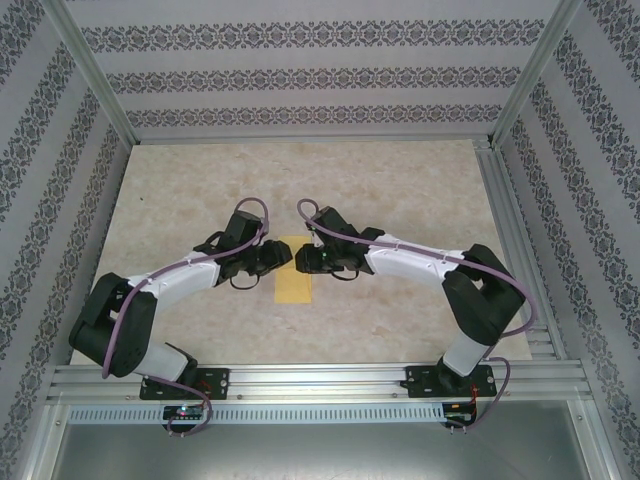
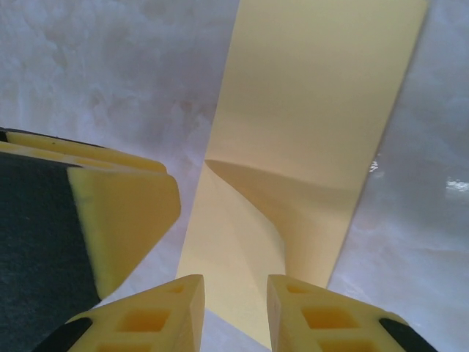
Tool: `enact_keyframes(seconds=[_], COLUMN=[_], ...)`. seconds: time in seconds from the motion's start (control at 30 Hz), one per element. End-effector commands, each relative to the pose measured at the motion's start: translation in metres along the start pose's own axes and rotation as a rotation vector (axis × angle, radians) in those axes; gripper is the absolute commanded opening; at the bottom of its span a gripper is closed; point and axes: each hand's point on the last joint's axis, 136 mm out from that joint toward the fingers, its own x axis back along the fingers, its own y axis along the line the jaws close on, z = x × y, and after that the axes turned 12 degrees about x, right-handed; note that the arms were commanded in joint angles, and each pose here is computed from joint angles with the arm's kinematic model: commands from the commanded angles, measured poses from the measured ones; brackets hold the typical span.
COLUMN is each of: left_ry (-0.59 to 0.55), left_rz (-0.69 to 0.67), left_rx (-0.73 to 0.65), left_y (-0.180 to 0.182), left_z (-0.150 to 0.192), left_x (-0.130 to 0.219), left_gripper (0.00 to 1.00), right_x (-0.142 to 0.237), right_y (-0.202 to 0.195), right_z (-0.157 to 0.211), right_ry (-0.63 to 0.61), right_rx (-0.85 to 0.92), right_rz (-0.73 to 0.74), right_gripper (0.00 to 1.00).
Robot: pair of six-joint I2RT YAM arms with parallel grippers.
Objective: Fold a paper plane with a square sheet of paper (pick it up from the middle)
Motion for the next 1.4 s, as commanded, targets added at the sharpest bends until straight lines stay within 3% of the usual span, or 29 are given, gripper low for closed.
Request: enact_keyframes(seconds=[0.0,0.33,0.87,1.23,1.37], left_ry=[-0.009,0.024,0.104,0.111,0.114], left_rz=[-0.045,-0.051,-0.005,0.037,0.045], left_rx=[0.031,0.071,0.068,0.039,0.027], left_y=[0.018,0.029,0.020,0.010,0.009], left_z=[0.002,0.007,0.011,0.008,0.009], left_x=[0.002,-0.008,-0.029,-0.034,-0.035], left_gripper=[0.35,0.35,0.42,0.31,0.31], right_x=[-0.006,-0.039,-0.050,-0.053,-0.053], right_y=[0.017,-0.018,-0.037,-0.040,-0.042], right_z=[-0.005,0.007,0.019,0.025,0.025], right_ry=[-0.004,0.073,0.069,0.082,0.081], right_rx=[0.049,-0.029,-0.133,-0.148,-0.155], right_rz=[-0.050,0.045,0.003,-0.002,0.001], right_gripper=[0.28,0.20,0.20,0.19,0.19])
